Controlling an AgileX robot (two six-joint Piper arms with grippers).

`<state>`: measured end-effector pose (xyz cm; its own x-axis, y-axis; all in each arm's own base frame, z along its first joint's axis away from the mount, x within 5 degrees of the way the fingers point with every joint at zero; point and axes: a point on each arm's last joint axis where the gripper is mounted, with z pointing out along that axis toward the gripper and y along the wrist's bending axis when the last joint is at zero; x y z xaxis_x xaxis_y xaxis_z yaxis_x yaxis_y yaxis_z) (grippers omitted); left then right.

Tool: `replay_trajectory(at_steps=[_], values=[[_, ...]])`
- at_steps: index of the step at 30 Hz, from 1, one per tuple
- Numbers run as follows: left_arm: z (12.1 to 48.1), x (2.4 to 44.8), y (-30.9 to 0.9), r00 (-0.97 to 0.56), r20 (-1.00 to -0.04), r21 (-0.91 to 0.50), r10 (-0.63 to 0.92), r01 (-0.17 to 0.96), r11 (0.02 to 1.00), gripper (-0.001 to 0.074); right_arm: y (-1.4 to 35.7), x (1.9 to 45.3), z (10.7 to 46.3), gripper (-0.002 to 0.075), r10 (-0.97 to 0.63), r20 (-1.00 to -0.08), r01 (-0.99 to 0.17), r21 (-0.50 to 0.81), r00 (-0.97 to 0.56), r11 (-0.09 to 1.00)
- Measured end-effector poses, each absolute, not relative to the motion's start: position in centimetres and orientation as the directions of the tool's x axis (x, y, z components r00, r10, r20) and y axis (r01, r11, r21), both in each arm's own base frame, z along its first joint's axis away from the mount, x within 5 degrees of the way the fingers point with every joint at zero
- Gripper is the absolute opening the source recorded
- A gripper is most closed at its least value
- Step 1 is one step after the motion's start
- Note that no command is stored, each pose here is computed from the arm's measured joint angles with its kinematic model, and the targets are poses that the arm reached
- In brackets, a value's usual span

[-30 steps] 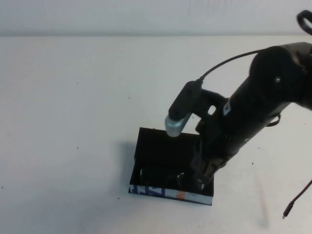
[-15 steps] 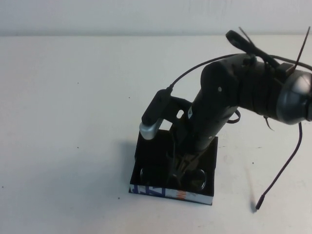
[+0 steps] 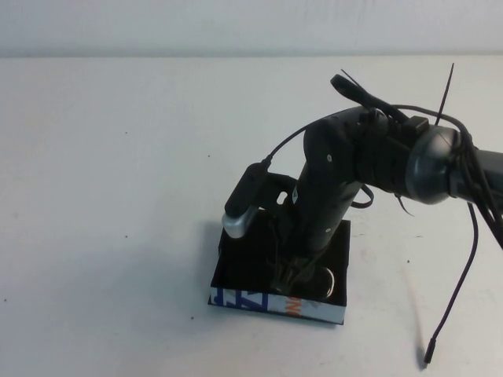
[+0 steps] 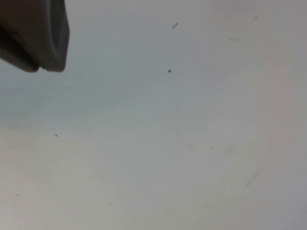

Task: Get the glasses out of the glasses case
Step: Pick up the glasses from the glasses case

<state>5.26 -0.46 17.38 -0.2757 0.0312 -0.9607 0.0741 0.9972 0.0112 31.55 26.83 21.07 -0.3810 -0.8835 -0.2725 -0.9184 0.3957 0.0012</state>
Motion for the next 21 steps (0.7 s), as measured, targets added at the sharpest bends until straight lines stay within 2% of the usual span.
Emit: replay_trajectory(at_steps=[11,13,15,19,21], values=[[17.38,5.26,-0.46,-0.276,-0.961,0.011,0.031,0.074,0.997,-0.0005,27.19,31.73,20.4,0.032,-0.881,-0.27,-0.917,0.016,-0.388,0.399],[17.38,5.26,-0.46,-0.276,-0.961,0.011,0.031,0.074,0.997,-0.0005,27.23,31.68,20.3,0.03,-0.88,-0.268,-0.916,0.025,-0.393,0.401],[17.38,5.26,-0.46,-0.276,-0.961,0.011,0.031,0.074,0.997,-0.0005,27.23,31.65,20.11,0.0257,-0.881,-0.259,-0.916,0.032,-0.395,0.401],[17.38,5.26,-0.46,-0.276,-0.961,0.011,0.031,0.074,0.997,-0.0005,27.18,31.54,20.1,0.0088,-0.883,-0.25,-0.916,0.041,-0.397,0.4],[17.38,5.26,-0.46,-0.276,-0.961,0.011,0.031,0.074,0.997,-0.0005,27.12,31.41,20.27,0.0041,-0.884,-0.246,-0.915,0.048,-0.398,0.399]])
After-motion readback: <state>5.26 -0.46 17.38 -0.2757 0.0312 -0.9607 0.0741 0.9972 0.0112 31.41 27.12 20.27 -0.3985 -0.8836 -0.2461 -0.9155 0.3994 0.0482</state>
